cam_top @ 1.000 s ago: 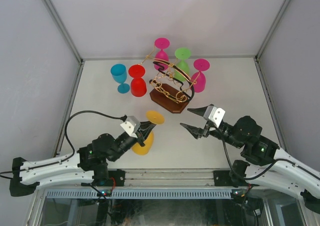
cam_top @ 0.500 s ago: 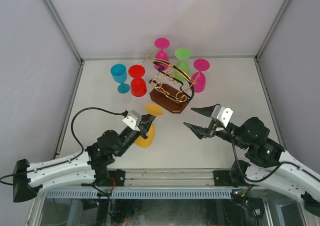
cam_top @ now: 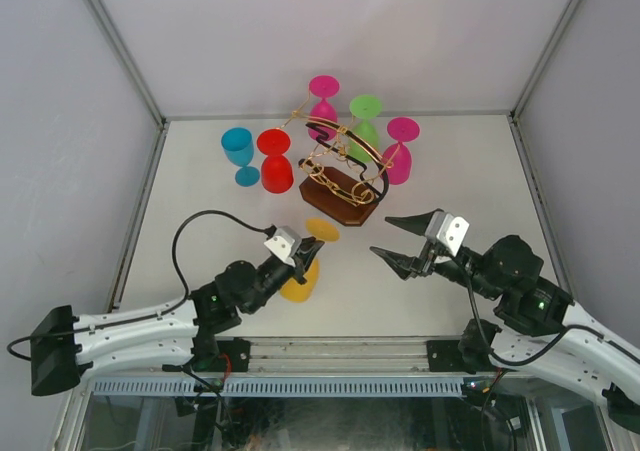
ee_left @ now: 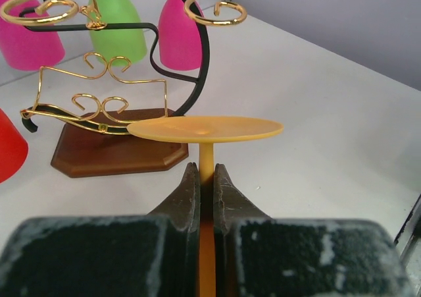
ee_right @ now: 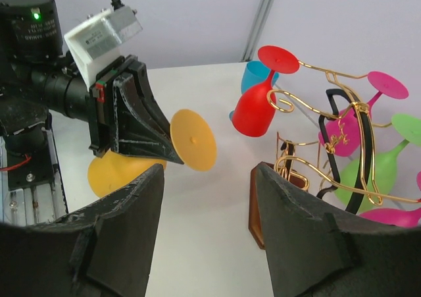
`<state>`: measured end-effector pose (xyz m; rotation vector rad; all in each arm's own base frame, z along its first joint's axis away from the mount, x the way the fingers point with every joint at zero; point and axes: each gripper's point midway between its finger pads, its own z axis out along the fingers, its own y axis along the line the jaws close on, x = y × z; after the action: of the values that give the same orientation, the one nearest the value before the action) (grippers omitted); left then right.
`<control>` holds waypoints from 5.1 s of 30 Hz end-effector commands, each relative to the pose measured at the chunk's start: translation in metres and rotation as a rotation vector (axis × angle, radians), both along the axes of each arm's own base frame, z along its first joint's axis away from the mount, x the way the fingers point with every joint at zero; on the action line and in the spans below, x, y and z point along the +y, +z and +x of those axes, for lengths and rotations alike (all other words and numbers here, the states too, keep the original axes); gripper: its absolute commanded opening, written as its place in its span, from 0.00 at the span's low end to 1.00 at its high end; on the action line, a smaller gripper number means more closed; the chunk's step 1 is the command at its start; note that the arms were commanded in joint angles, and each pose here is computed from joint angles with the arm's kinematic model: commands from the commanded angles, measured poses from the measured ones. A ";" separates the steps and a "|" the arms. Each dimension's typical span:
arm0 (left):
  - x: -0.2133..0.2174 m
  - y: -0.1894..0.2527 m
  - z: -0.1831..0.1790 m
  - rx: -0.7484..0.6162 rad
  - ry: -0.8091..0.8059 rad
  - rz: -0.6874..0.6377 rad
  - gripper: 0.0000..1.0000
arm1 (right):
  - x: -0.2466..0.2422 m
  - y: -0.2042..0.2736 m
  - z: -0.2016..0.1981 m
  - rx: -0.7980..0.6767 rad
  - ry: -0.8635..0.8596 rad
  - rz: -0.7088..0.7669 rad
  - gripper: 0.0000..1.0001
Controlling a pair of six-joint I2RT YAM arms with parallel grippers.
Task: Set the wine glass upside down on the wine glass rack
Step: Turn the wine glass upside down at the wine rack.
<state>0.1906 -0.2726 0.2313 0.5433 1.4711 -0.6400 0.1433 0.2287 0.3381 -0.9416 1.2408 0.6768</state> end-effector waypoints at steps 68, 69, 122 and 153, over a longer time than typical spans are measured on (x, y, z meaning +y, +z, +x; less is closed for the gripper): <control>-0.020 0.065 0.145 -0.376 0.193 -0.302 0.00 | -0.060 0.018 0.053 0.295 -0.222 0.115 0.70; -0.018 0.064 0.147 -0.374 0.199 -0.301 0.00 | -0.060 0.018 0.053 0.294 -0.220 0.117 0.70; 0.057 0.051 0.208 -0.385 0.456 -0.238 0.00 | -0.054 0.013 0.058 0.305 -0.195 0.097 0.70; 0.056 0.047 0.192 -0.370 0.390 -0.251 0.00 | -0.059 0.013 0.056 0.284 -0.219 0.087 0.71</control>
<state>0.3717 -0.2220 0.2516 0.2204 1.1619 -0.3771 0.1978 0.1725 0.3477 -0.6376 1.5484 0.7251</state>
